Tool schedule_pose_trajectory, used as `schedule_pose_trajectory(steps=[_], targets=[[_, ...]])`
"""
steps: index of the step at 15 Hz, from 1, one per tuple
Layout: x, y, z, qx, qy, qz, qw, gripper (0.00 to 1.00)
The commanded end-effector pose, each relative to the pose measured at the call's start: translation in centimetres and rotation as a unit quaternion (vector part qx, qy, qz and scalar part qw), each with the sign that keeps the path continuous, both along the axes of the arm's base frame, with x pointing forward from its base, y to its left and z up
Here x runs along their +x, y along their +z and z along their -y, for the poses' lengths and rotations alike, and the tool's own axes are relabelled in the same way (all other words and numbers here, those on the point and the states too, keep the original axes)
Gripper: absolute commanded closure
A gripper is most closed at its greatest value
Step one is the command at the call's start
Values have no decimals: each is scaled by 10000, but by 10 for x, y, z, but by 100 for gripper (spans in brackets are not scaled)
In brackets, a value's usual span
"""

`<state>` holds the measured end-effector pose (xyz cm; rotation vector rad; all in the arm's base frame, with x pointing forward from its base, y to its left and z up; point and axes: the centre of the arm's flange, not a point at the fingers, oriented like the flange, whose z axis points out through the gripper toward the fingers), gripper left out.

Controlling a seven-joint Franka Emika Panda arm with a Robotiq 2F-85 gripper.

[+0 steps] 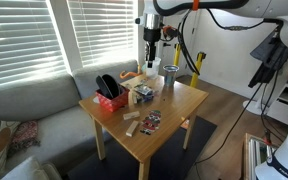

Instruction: Take the eyeglass case out of the basket and put it on the table

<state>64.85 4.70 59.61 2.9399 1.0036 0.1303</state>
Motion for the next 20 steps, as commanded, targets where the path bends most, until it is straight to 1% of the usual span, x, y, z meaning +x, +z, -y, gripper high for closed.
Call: schedule_pose_trajectory(steps=[1,3,6,9,11,13,16,18,19,20], targets=[[0,1,9,221,-713,-111,9971,0],[15,2,9,628,-1041,-4,9926,0],[46,-1,-2,1069,-1675,104,9800,0],[79,-8,-14,1267,-2413,343,9615,0],[104,-17,-26,1310,-2876,429,9478,0],[123,-26,-38,1303,-3061,419,9421,0],[141,-40,-58,1277,-3091,363,9417,1],[150,-51,-65,1249,-3123,345,9411,8],[152,-56,-67,1251,-3155,302,9402,29],[155,-61,-67,1252,-3166,267,9399,32]])
